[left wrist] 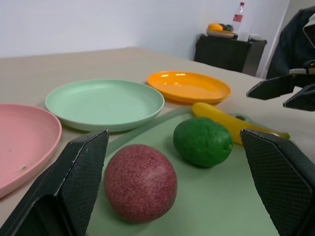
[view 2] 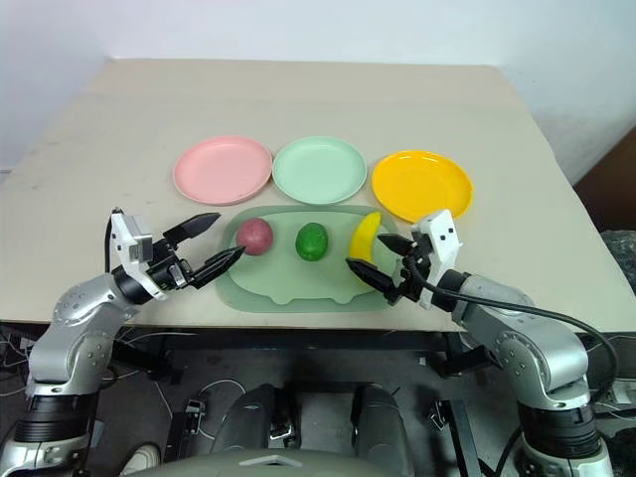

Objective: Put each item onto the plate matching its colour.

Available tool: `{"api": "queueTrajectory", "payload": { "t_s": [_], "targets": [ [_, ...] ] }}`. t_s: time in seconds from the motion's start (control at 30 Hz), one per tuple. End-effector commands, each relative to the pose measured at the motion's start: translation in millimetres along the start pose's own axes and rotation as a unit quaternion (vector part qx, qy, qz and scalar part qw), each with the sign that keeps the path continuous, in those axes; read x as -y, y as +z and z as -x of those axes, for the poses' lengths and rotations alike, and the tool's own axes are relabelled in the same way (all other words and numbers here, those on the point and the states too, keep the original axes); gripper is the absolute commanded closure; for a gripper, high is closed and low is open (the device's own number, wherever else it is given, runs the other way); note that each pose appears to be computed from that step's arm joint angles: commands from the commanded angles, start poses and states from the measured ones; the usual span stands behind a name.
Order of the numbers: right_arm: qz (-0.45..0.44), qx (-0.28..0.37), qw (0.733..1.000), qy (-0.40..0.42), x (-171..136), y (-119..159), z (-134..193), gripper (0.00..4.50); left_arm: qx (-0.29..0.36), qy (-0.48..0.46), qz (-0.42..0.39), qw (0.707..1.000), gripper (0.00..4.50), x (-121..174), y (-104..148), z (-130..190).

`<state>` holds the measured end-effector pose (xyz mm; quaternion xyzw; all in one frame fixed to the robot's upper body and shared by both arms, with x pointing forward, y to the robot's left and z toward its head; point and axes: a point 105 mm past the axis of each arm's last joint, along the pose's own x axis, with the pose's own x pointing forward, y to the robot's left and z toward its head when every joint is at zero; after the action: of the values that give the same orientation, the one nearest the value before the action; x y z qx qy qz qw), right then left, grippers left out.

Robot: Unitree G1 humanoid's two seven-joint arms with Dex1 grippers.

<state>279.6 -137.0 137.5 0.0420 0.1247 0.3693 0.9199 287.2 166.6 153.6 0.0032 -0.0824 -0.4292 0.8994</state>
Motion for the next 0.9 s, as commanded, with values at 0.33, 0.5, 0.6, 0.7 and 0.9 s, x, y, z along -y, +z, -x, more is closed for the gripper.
{"api": "queueTrajectory", "payload": {
  "t_s": [0.33, 0.5, 0.6, 0.7, 0.9],
  "targets": [
    [-0.010, -0.057, 0.997, -0.049, 4.9, -11.9, -12.7, 0.00, 0.014, -0.012, -0.024, 1.000, 0.02, -3.8, -2.7, 5.3],
    [-0.010, -0.083, 0.995, -0.061, 8.1, -20.3, -21.0, 0.00, 0.017, -0.014, -0.027, 0.999, 0.02, -3.5, -2.6, 4.6],
    [0.015, -0.104, 0.992, -0.072, 11.5, -25.5, -23.1, 0.00, 0.014, -0.015, -0.029, 0.999, 0.02, -3.9, -2.6, 6.5],
    [0.016, -0.103, 0.991, -0.078, 14.9, -25.0, -22.4, 0.18, 0.012, -0.016, -0.029, 0.999, 0.00, -3.4, -2.5, 8.2],
    [0.022, -0.091, 0.993, -0.067, 11.1, -19.0, -20.4, 2.00, 0.011, -0.010, -0.030, 0.999, 0.00, -5.3, -2.7, 11.1]
  ]
}}
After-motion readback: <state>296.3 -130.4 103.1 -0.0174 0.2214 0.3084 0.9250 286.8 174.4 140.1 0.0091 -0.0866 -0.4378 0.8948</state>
